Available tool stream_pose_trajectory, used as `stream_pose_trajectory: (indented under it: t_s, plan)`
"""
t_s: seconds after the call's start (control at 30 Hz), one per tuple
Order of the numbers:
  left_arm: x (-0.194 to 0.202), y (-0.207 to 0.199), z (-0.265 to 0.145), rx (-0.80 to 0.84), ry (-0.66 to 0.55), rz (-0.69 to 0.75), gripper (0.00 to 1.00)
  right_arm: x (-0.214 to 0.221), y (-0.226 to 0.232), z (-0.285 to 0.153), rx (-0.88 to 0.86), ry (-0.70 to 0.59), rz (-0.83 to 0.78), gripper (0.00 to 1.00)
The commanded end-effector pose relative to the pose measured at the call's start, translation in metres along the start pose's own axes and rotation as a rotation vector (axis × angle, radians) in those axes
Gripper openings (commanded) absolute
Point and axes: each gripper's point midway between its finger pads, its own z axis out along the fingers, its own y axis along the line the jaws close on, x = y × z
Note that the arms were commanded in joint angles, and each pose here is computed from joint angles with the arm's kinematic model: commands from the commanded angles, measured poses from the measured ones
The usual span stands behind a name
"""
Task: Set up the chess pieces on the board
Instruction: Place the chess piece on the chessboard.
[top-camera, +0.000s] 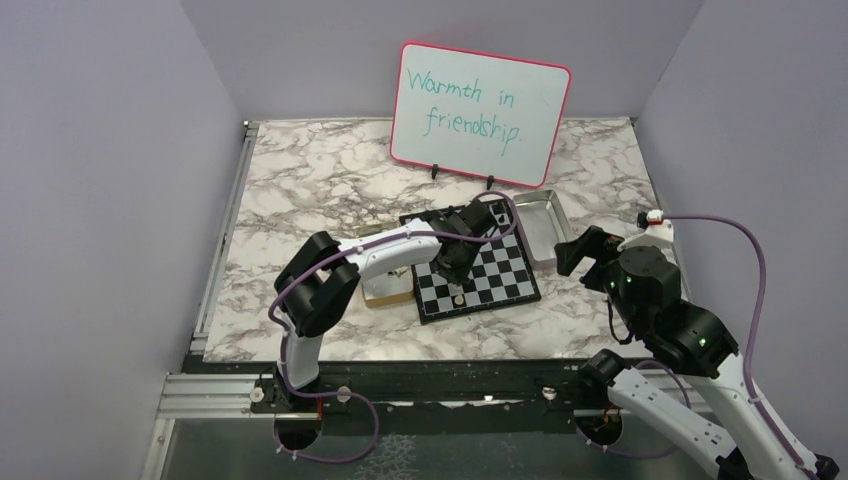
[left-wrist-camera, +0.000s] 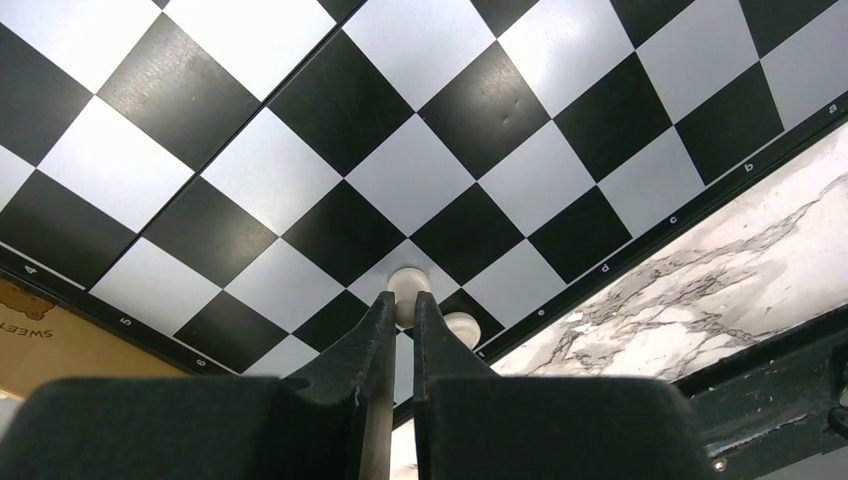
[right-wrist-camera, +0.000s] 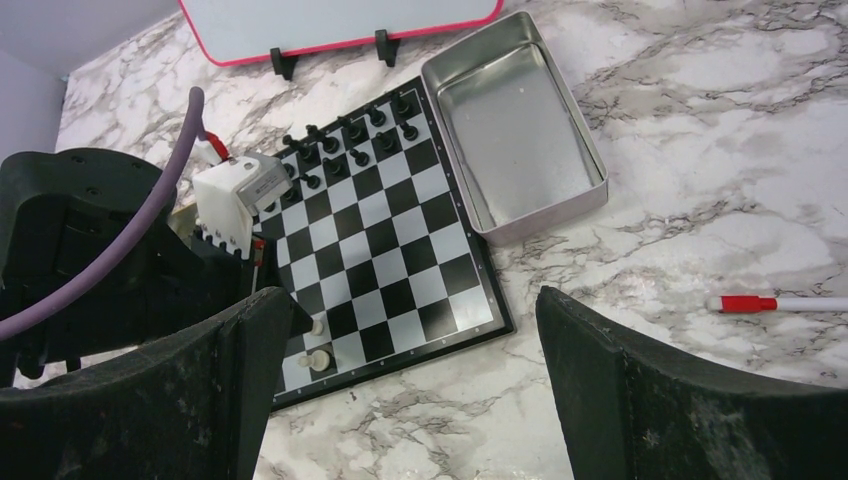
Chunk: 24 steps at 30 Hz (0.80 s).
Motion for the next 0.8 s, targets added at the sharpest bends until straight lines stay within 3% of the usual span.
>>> stream_pose_trajectory:
  t_s: [0.0, 0.57, 0.77]
  plan:
    - [-0.0039, -0.0017, 0.0021, -0.021, -0.010, 0.000, 0.10, 0.0036, -0.0054, 0.0000, 0.024, 0.005, -0.002, 0.97]
    - [0.0004, 0.0006, 0.0006, -0.035, -0.001, 0.012, 0.12, 0.0090, -0.0050, 0.0012, 0.015, 0.015, 0.009, 0.97]
    - [0.0004, 0.0009, -0.0044, -0.036, -0.001, 0.016, 0.20, 0.0071, -0.0037, 0.0014, 0.014, 0.009, 0.021, 0.97]
